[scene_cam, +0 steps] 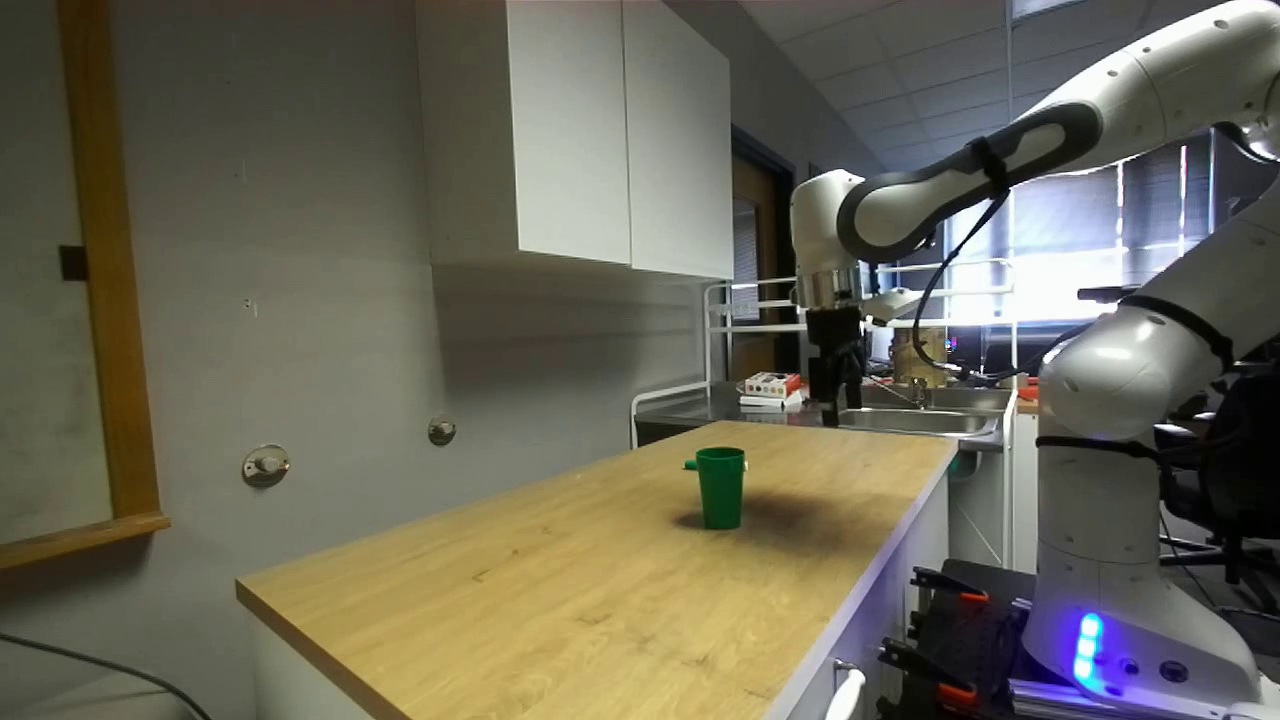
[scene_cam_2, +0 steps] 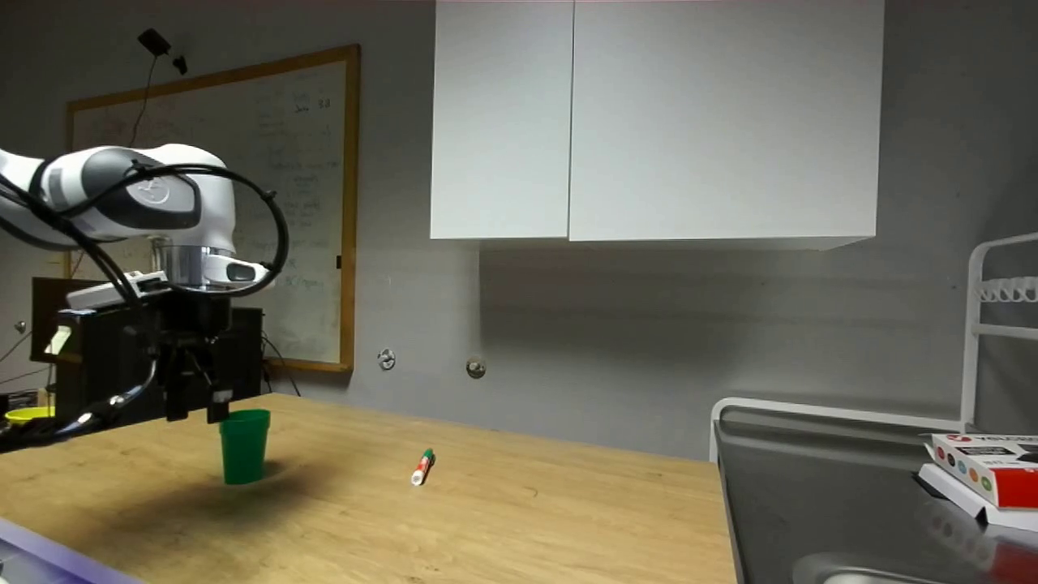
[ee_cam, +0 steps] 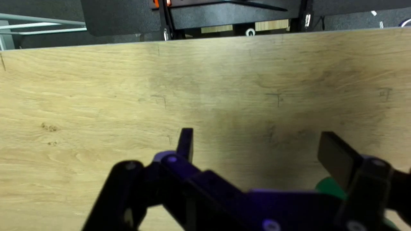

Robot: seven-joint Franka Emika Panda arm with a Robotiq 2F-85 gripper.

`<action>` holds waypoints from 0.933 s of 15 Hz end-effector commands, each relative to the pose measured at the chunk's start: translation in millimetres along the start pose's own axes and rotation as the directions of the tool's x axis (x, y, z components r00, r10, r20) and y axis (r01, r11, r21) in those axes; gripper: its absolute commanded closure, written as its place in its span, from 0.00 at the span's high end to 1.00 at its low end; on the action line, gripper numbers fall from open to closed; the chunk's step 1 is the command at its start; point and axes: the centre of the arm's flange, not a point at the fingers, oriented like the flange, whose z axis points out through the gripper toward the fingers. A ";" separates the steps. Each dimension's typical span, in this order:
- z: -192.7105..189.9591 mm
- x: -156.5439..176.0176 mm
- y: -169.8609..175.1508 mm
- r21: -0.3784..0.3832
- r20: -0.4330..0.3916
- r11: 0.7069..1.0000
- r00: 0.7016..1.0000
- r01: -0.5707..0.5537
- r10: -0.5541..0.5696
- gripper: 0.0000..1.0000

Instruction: Put the marker in the cup

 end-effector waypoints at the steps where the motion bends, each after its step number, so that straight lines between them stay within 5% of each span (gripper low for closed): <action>1: -12.1 45.0 8.3 -0.014 -0.032 1.000 0.999 0.009 -0.010 1.00; 6: -37.8 120.8 37.7 -0.065 -0.126 0.996 0.990 0.058 -0.065 1.00; 14: -19.8 218.3 110.7 -0.034 -0.066 0.932 0.929 0.361 -0.363 1.00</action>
